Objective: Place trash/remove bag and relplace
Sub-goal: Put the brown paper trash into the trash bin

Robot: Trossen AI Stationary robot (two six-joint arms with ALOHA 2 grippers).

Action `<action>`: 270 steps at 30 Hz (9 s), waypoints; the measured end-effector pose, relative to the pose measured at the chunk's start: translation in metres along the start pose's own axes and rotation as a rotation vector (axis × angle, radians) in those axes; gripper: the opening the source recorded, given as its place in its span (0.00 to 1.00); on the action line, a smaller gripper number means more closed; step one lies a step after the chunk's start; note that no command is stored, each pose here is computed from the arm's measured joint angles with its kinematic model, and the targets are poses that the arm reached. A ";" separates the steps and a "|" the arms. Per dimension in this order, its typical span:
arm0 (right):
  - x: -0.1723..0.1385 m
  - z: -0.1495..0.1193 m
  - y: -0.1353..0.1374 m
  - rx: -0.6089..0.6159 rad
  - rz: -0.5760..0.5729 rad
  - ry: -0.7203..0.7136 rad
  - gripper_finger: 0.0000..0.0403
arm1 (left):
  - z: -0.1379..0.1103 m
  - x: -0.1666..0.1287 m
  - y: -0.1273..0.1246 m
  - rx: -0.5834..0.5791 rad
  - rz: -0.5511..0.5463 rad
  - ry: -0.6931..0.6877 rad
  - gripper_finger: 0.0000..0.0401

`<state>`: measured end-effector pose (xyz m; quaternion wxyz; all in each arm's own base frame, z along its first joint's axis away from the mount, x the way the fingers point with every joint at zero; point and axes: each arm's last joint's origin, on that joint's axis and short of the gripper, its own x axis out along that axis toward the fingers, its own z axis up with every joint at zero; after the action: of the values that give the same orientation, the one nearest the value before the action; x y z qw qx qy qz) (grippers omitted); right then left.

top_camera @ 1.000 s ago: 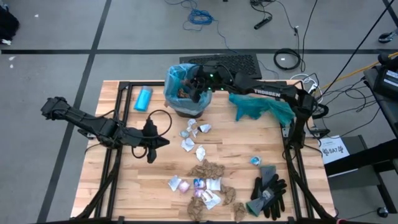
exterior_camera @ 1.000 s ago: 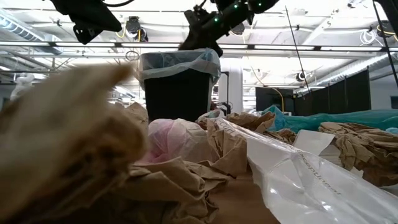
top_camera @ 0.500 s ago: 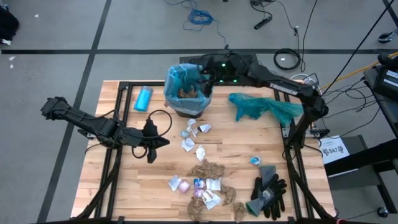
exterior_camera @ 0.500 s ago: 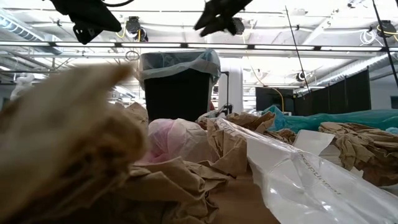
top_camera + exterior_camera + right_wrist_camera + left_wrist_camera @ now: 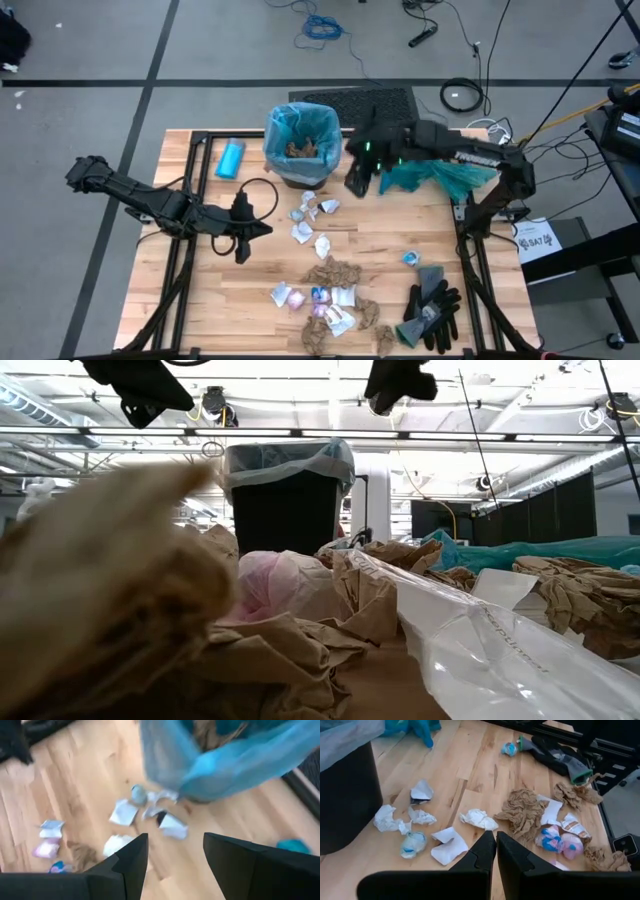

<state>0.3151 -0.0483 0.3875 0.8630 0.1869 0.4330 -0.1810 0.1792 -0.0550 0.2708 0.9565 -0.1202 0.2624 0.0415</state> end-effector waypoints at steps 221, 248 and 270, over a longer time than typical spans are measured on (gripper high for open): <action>0.005 -0.119 0.128 0.400 -0.106 0.225 0.42 | -0.002 0.002 0.003 -0.063 -0.108 0.091 0.06; 0.097 -0.277 0.251 0.643 -0.205 0.577 0.44 | -0.005 0.011 0.000 -0.058 -0.123 0.142 0.06; 0.111 -0.255 0.232 0.463 -0.266 0.560 0.01 | -0.007 0.022 -0.005 -0.058 -0.169 0.169 0.06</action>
<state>0.3139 0.2574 0.1935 0.6153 0.3611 0.6200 -0.3264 0.1956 -0.0610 0.2548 0.9273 -0.1724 0.3296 -0.0419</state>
